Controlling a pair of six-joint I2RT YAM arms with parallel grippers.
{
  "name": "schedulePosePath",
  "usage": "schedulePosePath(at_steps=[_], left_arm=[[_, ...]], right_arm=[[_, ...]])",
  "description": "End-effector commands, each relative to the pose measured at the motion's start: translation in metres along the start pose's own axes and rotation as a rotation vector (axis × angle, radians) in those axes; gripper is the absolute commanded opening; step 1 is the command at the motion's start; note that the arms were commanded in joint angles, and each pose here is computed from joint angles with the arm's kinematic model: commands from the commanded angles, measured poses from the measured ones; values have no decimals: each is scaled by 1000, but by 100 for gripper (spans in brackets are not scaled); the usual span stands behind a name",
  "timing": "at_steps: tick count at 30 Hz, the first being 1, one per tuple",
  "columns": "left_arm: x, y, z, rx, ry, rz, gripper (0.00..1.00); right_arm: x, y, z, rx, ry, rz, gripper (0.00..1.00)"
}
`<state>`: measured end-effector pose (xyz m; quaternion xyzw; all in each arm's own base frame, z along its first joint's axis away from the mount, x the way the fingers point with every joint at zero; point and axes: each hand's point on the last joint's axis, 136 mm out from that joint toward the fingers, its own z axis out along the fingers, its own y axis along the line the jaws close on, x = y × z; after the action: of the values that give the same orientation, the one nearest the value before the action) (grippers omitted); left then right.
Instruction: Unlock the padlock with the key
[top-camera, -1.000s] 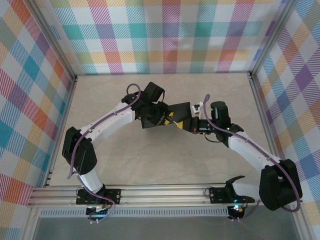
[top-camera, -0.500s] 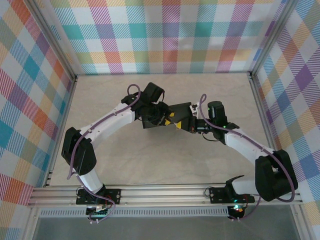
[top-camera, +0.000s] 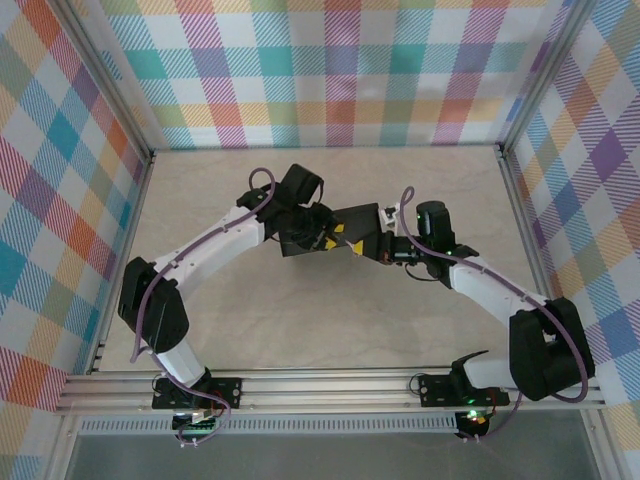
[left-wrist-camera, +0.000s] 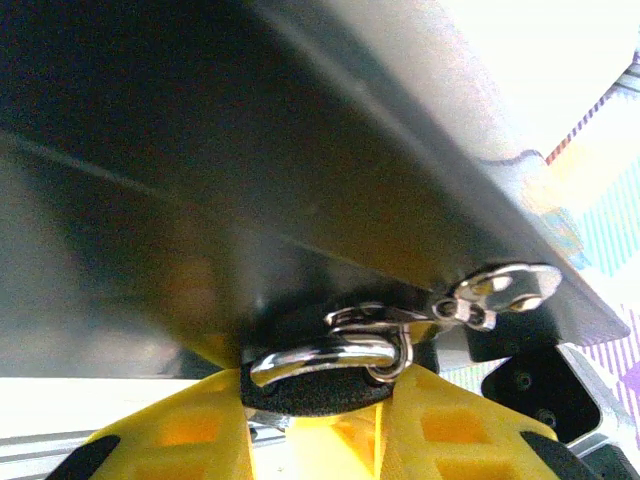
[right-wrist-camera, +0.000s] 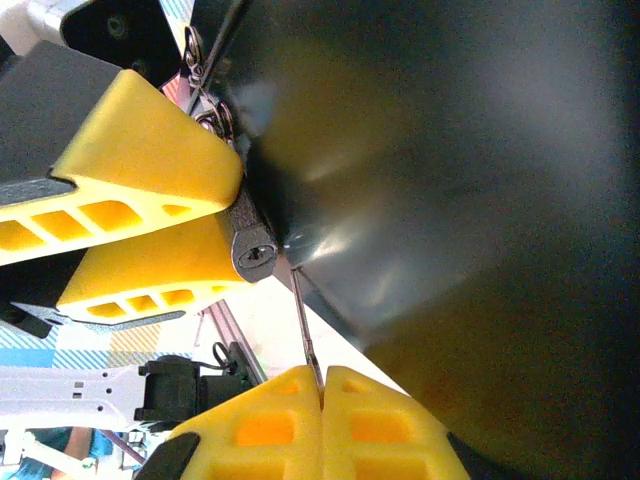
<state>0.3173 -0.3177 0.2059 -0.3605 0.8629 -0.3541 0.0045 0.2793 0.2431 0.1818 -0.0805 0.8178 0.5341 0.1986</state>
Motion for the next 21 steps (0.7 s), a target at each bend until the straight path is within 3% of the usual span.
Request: schedulePosePath(at_steps=[1,21], left_arm=[[9,-27,-31,129,6,64,0],[9,-30,-30,143,8,59,0]], right_arm=[[-11,16,-5,-42,-30,-53,0],[-21,32,9,-93,-8,-80,0]])
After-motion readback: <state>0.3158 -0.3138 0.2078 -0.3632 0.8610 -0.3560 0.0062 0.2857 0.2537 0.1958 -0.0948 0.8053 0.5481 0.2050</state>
